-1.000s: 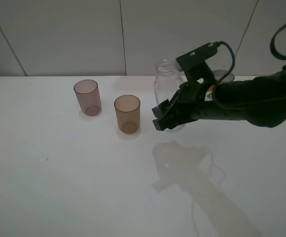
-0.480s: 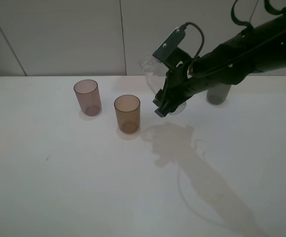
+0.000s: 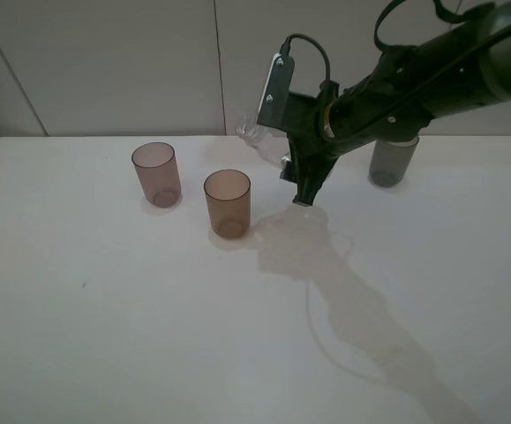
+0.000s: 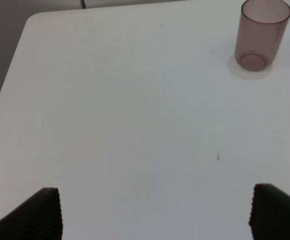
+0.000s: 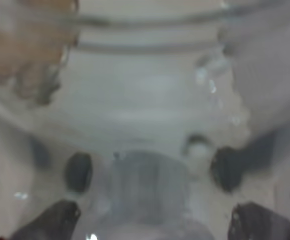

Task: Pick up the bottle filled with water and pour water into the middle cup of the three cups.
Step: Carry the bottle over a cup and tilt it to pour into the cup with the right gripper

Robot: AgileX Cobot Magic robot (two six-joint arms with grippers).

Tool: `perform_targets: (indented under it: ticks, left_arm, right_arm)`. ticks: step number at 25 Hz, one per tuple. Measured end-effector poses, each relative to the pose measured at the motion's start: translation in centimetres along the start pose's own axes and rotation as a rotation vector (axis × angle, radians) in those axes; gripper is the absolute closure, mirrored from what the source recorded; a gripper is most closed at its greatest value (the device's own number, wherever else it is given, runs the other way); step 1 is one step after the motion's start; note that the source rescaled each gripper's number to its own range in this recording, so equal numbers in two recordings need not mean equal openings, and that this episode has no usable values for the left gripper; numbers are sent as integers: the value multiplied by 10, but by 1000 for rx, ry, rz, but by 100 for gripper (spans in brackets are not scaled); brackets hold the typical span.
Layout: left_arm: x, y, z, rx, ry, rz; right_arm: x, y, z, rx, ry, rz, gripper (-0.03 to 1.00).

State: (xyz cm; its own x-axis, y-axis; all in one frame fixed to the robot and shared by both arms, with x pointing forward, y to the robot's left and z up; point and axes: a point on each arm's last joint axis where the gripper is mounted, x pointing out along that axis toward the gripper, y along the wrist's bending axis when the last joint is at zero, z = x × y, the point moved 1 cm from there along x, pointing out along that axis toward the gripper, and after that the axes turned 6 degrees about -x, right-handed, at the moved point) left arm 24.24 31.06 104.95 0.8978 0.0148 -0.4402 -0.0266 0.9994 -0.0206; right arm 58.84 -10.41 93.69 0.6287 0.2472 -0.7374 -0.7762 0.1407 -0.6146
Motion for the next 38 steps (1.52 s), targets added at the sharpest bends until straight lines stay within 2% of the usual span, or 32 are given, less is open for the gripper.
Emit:
perform_targets:
  ticks: [5,13,18,23,38]
  left_arm:
    - [0,0,0,0,0,0]
    - [0,0,0,0,0,0]
    - [0,0,0,0,0,0]
    - [0,0,0,0,0,0]
    - [0,0,0,0,0,0]
  right_arm:
    - [16,0,0,-120,17,-3,97]
    - [20,-3,-1,-403,34,-43,97]
    - [20,-5,0,-472,28,-65,97]
    - [23,-16,9,-473,37,-107,97]
    - [32,-15,16,-700,70,-143,97]
